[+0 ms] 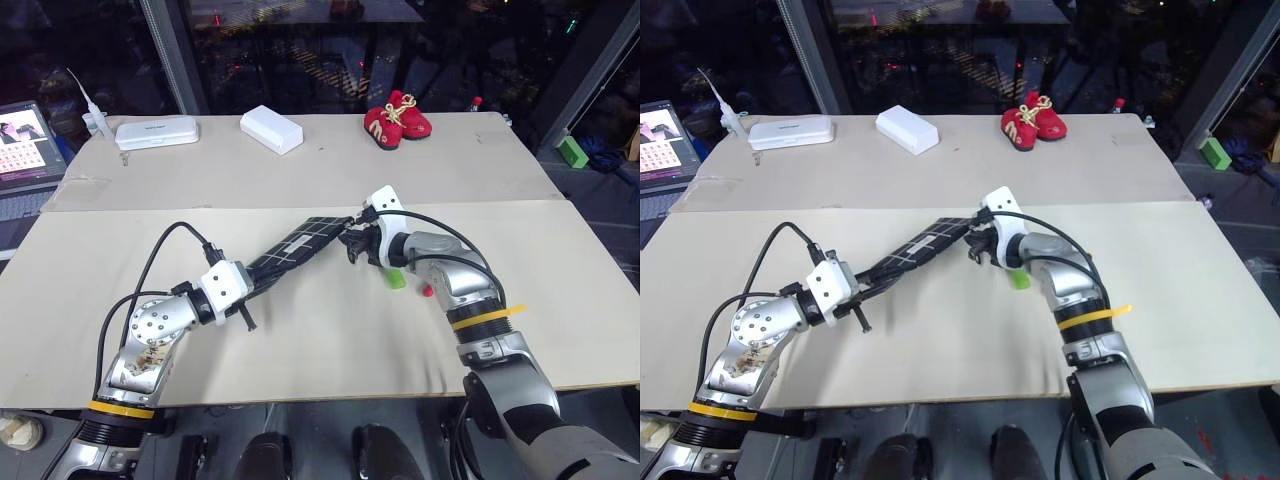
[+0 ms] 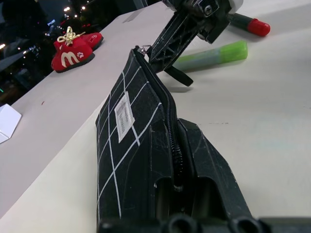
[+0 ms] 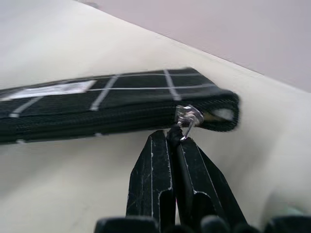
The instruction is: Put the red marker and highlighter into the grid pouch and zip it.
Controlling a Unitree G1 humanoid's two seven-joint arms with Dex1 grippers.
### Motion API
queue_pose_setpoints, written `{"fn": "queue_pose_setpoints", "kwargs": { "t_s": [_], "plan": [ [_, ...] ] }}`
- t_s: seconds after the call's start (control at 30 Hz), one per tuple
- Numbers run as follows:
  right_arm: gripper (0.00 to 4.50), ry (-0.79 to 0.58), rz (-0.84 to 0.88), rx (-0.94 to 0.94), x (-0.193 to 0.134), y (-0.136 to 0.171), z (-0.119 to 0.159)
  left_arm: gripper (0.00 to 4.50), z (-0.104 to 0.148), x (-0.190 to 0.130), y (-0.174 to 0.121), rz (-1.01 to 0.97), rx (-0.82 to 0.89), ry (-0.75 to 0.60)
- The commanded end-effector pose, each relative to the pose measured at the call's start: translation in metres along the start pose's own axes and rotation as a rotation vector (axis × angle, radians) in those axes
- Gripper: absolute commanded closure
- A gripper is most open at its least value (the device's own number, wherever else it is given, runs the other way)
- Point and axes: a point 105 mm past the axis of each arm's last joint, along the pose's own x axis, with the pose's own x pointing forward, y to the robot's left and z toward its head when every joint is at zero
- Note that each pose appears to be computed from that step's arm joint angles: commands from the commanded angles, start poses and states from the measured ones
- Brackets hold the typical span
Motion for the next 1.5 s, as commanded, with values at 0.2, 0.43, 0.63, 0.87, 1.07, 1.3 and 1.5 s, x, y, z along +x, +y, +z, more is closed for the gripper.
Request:
{"fn": "queue_pose_setpoints", "kwargs": {
  "t_s": [0.2,0.43,0.63,0.87,1.07,1.3,1.5],
  "plan": [
    [4.46,0.05,0.18,-0.177,0.015,0.054,-0.001,4.5,0.013,0.003,0.004,0.014,0.025,-0.045],
    [4.46,0.031,0.256,-0.224,0.012,0.067,0.006,4.5,0.014,0.002,0.001,0.013,0.014,-0.053],
    [4.46,-0.063,0.356,-0.182,0.003,0.082,0.032,4.5,0.01,-0.001,-0.002,0.0,0.011,-0.045],
    [4.46,-0.012,0.474,-0.209,-0.003,0.102,0.02,4.5,0.01,-0.001,-0.004,-0.011,0.008,-0.049],
    [4.46,0.073,0.427,-0.253,0.008,0.101,-0.004,4.5,0.012,0.0,-0.004,-0.014,0.003,-0.064],
    [4.46,0.034,0.363,-0.237,0.014,0.086,0.013,4.5,0.013,0.0,-0.005,-0.026,-0.005,-0.073],
    [4.46,0.039,0.481,-0.263,0.003,0.102,0.008,4.5,0.014,0.001,-0.005,-0.036,-0.006,-0.078]
  ]
}}
